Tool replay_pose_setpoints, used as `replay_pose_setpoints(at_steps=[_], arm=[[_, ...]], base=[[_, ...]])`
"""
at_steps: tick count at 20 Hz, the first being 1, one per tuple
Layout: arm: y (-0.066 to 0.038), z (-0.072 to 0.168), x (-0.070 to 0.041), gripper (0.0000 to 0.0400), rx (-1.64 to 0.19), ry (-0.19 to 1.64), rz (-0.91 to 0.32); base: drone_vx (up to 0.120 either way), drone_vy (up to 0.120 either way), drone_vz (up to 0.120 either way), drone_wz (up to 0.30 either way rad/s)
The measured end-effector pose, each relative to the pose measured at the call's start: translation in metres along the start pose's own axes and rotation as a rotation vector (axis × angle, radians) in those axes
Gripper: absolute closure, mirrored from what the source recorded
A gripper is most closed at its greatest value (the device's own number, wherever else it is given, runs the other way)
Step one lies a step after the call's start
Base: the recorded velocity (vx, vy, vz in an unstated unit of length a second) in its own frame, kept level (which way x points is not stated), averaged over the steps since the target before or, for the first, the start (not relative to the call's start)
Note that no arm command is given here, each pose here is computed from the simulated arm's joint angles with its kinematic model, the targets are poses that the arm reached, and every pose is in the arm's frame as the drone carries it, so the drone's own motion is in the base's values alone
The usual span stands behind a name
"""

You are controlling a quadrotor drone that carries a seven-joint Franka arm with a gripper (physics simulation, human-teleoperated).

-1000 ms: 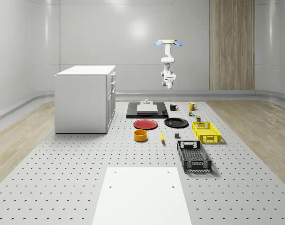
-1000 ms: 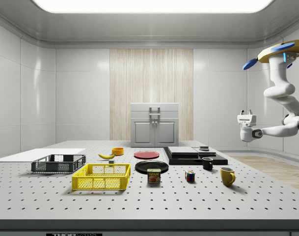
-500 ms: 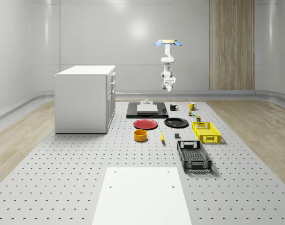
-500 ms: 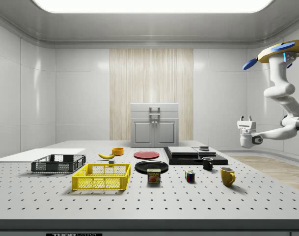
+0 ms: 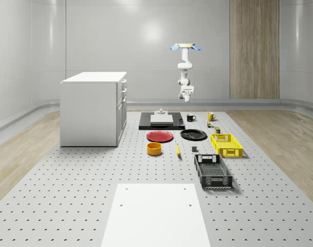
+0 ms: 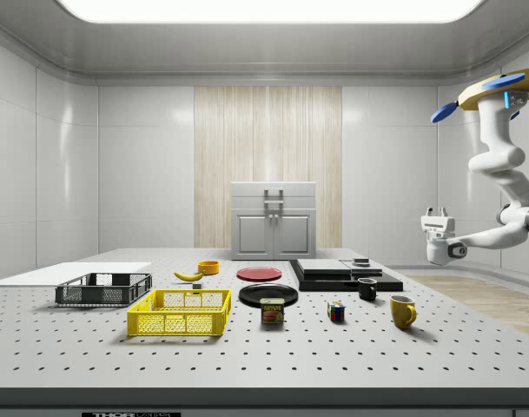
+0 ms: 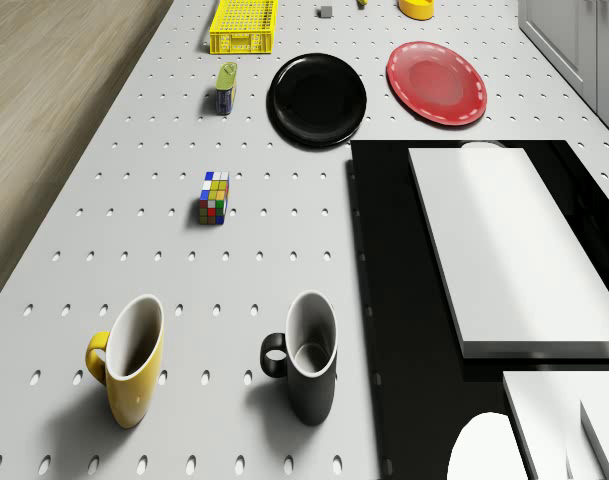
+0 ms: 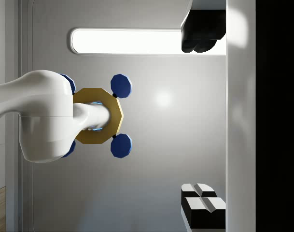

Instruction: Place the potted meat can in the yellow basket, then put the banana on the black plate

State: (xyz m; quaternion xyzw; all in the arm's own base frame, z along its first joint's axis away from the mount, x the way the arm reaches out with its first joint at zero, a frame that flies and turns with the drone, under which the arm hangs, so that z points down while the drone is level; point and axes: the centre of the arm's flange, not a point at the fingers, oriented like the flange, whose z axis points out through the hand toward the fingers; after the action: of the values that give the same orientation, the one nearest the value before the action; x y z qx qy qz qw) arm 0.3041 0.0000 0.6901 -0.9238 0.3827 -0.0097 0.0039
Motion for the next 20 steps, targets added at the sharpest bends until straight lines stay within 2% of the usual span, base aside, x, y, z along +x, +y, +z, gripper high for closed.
replay_pose_setpoints(at_steps=[4,20], arm=[[0.0001,-0.0008,-0.0002,0.0000,0.002,0.002,0.000],[0.0005,-0.0013,-0.0014,0.0000,0.007,0.015,0.000]], base=[[0.020,0.120,0.000,0.000],[0.120,0.120,0.000,0.000]])
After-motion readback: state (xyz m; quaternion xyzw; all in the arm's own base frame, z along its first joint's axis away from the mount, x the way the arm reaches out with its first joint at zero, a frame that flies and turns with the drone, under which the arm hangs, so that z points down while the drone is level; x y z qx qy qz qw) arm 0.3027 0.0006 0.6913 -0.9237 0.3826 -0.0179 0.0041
